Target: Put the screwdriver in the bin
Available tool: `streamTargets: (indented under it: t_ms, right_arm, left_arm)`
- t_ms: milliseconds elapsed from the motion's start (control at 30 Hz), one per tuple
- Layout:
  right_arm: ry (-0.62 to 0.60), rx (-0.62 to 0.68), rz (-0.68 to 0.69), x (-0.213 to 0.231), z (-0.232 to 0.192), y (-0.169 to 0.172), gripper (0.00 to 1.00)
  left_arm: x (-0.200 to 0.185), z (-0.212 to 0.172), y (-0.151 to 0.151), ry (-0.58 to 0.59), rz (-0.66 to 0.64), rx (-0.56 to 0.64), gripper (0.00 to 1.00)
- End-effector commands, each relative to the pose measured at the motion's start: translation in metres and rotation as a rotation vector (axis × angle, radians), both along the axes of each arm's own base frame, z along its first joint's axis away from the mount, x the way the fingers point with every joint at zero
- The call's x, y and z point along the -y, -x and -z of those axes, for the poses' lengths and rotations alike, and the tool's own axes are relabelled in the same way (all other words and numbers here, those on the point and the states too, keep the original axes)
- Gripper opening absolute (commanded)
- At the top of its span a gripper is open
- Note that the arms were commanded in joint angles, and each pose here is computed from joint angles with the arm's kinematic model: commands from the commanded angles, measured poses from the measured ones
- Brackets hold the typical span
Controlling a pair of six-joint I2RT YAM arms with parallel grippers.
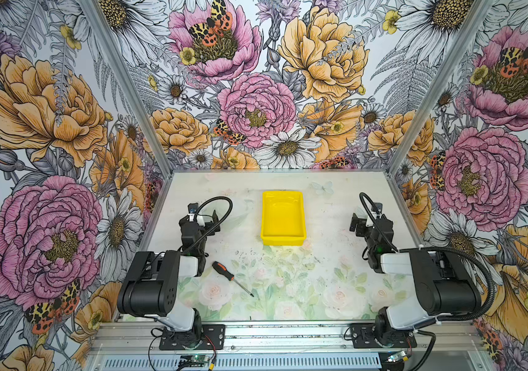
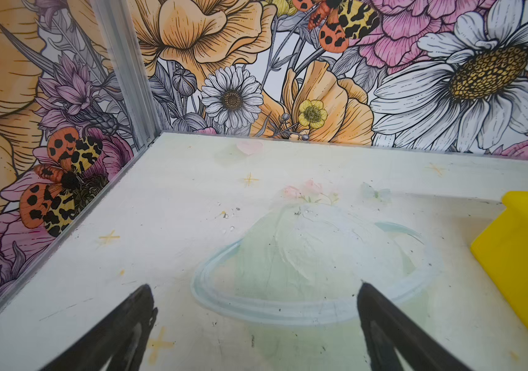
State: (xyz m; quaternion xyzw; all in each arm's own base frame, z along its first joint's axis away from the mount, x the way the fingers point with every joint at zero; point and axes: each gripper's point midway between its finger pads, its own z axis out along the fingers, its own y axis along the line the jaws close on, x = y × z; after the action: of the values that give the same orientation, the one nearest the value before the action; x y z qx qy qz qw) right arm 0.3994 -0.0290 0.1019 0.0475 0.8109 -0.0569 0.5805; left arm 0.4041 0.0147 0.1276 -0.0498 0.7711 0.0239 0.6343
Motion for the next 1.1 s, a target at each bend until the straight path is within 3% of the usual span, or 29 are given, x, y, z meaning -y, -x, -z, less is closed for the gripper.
streamTargets:
  t_ms: [0, 1067]
  right_arm:
    - [-0.008, 0.044, -0.004, -0.0012, -0.0095, -0.0021, 1.00]
    - [-0.008, 0.040, -0.004, -0.0011, -0.0089, -0.0028, 0.99]
  left_arm:
    - [0.0023, -0.0023, -0.0014, -0.017, 0.016, 0.010, 0.99]
    - [0.0006, -0.0012, -0.0026, 0.000, 0.027, 0.004, 0.99]
